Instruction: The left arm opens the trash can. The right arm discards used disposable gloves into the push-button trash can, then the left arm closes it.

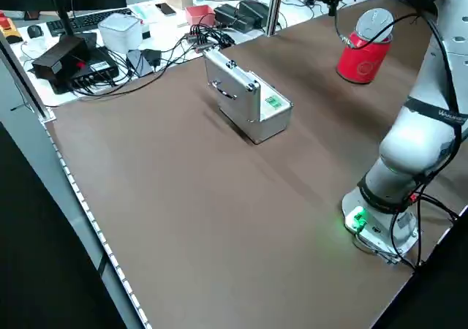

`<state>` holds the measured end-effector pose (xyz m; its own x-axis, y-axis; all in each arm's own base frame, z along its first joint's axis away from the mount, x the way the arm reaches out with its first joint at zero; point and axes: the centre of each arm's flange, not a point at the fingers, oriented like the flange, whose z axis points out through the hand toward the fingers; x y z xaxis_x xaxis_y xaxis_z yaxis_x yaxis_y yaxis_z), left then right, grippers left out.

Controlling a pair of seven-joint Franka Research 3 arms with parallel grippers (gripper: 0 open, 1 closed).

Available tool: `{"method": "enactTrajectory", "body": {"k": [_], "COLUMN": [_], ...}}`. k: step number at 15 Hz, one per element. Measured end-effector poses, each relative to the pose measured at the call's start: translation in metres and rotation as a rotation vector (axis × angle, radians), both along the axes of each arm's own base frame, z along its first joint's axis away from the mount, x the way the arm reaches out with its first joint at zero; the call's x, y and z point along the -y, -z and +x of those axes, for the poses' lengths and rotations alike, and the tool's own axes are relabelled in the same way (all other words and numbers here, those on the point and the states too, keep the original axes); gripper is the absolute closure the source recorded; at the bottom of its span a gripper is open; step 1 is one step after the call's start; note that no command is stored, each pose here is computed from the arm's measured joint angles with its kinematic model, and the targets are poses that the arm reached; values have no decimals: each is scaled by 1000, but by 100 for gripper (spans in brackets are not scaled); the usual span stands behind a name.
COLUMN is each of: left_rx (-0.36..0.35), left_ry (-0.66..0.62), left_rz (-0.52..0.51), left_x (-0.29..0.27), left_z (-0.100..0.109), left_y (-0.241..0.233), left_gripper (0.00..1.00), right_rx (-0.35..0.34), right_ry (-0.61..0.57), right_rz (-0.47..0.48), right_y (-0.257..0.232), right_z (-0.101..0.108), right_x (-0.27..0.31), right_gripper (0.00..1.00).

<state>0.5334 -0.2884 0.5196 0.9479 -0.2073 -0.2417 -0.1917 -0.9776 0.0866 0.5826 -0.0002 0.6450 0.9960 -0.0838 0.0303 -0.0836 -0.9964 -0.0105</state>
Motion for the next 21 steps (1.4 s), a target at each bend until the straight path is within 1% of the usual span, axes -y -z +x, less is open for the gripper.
{"method": "enactTrajectory", "body": {"k": [1,2,4,6,9,12,14,17,21], "left_rx": [0,0,7,12,-3,-28,-30,-22,4], "left_ry": [-18,-49,-89,-124,-179,-250,-286,-338,-431], "left_rz": [-2,-23,-62,-97,-136,-147,-157,-179,-229], "left_x": [15,40,57,69,86,109,129,154,181], "left_z": [-3,-9,-12,-14,-19,-21,-24,-28,-30], "left_y": [3,2,-3,-7,-6,12,26,39,47], "left_gripper": [99,99,99,99,99,99,99,99,99], "right_rx": [-2,-24,-35,-39,-47,-55,-70,-80,-70], "right_ry": [-1,-2,-2,-8,-52,-121,-155,-160,-157], "right_rz": [0,-1,6,8,8,8,9,10,9], "right_y": [-1,-2,-3,-2,2,6,10,10,9], "right_z": [-6,-18,-24,-24,-24,-24,-25,-27,-26], "right_x": [0,0,0,1,2,2,4,9,12], "right_gripper": [1,1,1,1,1,1,1,1,1]}}
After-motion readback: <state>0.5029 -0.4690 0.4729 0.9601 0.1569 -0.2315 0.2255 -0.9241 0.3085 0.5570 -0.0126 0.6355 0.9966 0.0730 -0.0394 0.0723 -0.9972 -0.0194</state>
